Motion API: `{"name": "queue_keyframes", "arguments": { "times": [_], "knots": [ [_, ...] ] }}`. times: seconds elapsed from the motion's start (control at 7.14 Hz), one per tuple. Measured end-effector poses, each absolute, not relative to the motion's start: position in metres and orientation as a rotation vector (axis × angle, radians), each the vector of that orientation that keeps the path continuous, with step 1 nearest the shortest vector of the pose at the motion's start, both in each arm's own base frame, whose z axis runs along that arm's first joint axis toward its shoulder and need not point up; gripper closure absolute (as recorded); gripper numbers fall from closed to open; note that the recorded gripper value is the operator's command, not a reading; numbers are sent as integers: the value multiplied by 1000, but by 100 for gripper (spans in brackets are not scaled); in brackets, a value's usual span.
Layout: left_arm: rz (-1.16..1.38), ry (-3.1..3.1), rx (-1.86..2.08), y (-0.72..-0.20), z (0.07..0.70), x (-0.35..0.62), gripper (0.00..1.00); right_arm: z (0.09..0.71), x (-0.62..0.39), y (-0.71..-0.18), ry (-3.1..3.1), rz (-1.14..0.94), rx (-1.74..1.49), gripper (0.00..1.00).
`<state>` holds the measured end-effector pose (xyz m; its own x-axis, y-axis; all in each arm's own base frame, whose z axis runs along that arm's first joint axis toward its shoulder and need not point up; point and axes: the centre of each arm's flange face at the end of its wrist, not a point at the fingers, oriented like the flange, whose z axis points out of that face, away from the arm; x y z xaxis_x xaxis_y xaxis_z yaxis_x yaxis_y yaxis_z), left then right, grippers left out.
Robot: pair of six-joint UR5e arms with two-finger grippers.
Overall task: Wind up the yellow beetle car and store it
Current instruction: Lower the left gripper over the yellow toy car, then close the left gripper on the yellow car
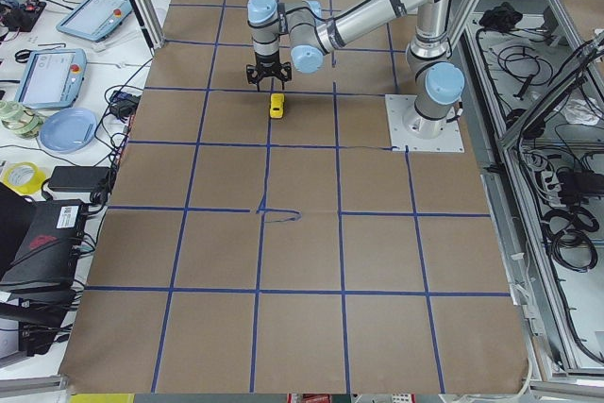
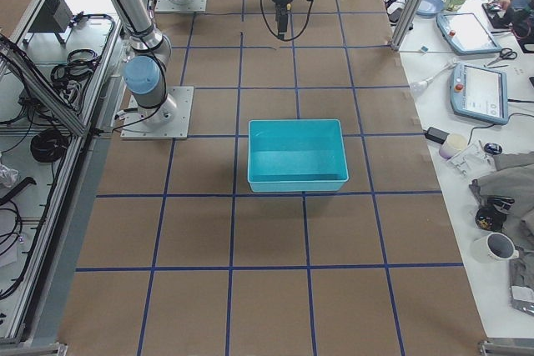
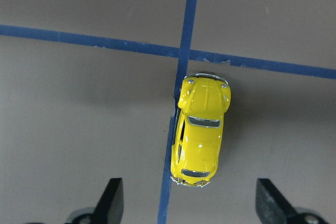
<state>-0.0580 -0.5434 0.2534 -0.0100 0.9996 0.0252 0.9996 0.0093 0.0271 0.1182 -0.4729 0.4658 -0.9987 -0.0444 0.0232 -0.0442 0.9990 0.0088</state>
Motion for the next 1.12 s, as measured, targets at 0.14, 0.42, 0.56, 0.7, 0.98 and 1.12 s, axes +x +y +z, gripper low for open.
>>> {"name": "queue_keyframes", "arguments": {
  "times": [0.14, 0.42, 0.56, 0.7, 0.98, 1.12],
  "knots": [
    [45, 2179, 2242, -538, 241, -59, 20, 466, 118, -473, -3117, -9, 70, 0],
    [29, 2167, 2231, -523, 220, -63, 22, 466, 119, -473, -3119, -6, 67, 0],
    [30, 2200, 2197, -520, 214, -63, 22, 466, 119, -473, -3119, -6, 66, 0],
    [26, 2219, 2174, -520, 213, -63, 25, 466, 118, -473, -3119, -6, 65, 0],
    [4, 2223, 2156, -525, 214, -61, 25, 467, 118, -475, -3124, 3, 72, 0],
    [-5, 2223, 2154, -529, 212, -61, 25, 467, 119, -475, -3125, 4, 76, 0]
  ]
}}
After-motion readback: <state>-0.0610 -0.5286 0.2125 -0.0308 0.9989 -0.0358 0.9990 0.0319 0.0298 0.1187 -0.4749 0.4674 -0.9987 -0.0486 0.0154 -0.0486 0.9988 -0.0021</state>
